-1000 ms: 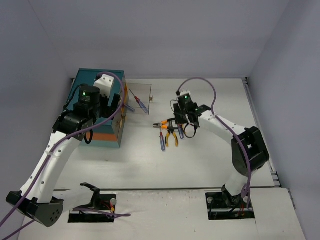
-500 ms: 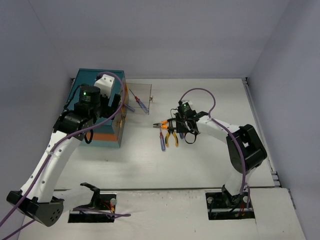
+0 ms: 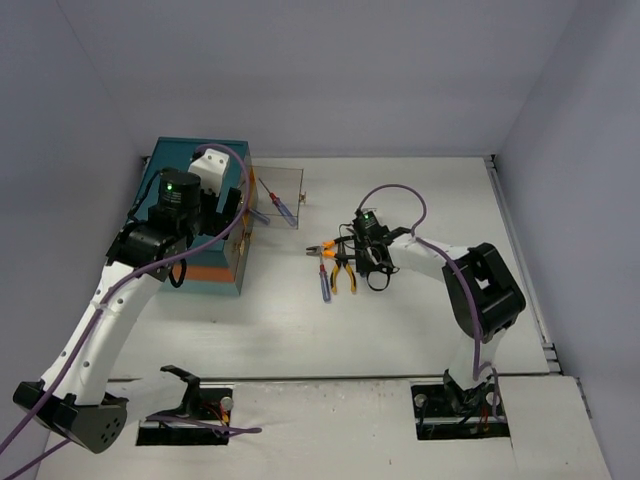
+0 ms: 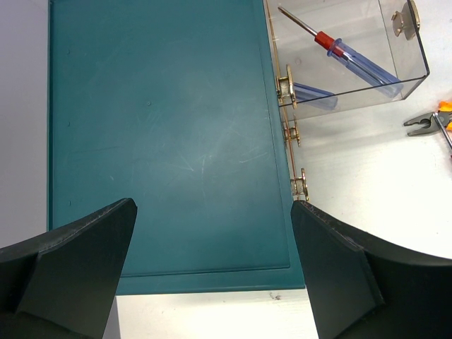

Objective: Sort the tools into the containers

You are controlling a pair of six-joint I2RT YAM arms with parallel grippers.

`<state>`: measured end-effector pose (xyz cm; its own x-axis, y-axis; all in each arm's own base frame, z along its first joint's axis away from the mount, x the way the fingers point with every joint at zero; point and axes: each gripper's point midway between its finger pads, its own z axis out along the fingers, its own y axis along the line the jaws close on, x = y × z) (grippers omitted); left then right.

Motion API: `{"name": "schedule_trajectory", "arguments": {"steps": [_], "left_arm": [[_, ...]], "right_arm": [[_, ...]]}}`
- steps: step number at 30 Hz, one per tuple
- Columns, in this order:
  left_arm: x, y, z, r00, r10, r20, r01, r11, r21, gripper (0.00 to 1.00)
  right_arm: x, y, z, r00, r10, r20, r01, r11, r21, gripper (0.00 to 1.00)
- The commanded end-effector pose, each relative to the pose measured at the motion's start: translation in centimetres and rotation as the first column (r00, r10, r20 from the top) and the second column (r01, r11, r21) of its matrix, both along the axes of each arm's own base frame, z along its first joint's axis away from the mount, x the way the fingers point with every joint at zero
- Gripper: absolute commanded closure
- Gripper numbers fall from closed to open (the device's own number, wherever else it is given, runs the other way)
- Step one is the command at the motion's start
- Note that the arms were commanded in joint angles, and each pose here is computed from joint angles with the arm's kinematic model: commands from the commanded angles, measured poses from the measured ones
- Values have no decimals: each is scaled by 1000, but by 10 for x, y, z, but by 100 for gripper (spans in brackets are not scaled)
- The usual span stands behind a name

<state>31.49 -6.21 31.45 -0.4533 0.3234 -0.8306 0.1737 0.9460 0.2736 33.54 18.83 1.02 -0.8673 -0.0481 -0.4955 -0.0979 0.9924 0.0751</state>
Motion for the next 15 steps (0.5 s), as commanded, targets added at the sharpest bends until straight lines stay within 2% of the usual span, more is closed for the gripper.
{"name": "schedule_trajectory", "arguments": {"steps": [1, 10, 15], "left_arm": [[7, -5, 28, 996, -3, 89, 6, 999, -37, 11], [10, -8, 29, 996, -10, 88, 13, 999, -41, 11], [10, -8, 31, 996, -12, 93, 16, 999, -43, 11]], "right_arm": [[4, -11, 8, 999, -22, 45, 23, 999, -30, 100], [9, -22, 82, 975, -41, 220, 40, 999, 10, 100], [19, -16, 140, 937, 8, 348, -24, 999, 44, 100]]}}
